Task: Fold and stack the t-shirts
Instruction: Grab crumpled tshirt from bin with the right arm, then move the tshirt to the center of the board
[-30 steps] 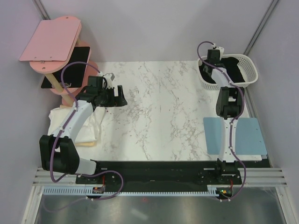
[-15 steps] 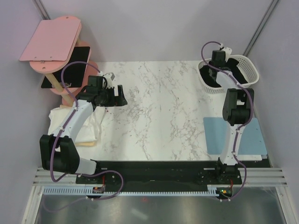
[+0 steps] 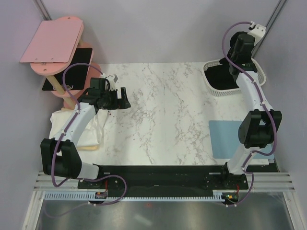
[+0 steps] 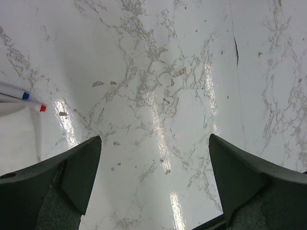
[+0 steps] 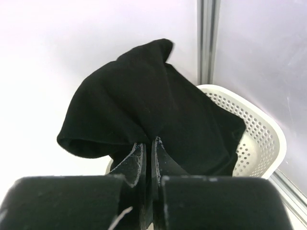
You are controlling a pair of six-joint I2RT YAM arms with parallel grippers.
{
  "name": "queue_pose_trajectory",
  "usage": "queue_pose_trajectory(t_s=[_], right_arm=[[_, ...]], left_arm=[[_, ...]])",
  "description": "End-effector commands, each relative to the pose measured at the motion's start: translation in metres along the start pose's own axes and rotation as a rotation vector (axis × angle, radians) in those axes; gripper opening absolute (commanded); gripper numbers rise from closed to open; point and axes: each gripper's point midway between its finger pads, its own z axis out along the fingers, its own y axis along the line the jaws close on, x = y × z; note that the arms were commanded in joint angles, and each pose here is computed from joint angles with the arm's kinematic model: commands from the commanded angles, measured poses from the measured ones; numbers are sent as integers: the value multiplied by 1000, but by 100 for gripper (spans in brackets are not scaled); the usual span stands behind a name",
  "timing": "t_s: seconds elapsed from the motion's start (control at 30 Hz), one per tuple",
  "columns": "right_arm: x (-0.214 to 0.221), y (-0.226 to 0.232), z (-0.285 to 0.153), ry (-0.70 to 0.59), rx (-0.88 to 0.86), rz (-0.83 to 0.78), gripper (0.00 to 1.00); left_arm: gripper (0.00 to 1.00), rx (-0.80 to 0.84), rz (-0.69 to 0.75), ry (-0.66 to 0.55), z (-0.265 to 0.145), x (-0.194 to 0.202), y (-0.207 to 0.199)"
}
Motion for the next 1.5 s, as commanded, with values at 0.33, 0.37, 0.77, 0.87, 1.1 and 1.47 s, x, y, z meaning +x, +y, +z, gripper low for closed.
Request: queue_pose_trajectory(t_s=[0.33, 0.37, 0.77, 0.87, 1.1, 1.47], right_arm=[[-113, 165, -168, -123, -536, -29, 0], [-105, 180, -185, -84, -606, -31, 0], [85, 262, -321, 331, -999, -177, 0], [168, 264, -352, 490, -1054, -250, 0], [301, 239, -395, 767, -1082, -295, 13], [288, 215, -387, 695, -1030, -295, 98]], left_arm=[[100, -36, 29, -113, -27, -26, -2], [100, -51, 27, -123, -30, -28, 0], [100, -106, 8, -186, -42, -35, 6], [100, -111, 7, -186, -42, -35, 7], [100, -30, 3, -160, -37, -31, -6], [100, 108, -122, -28, -4, 5, -31]])
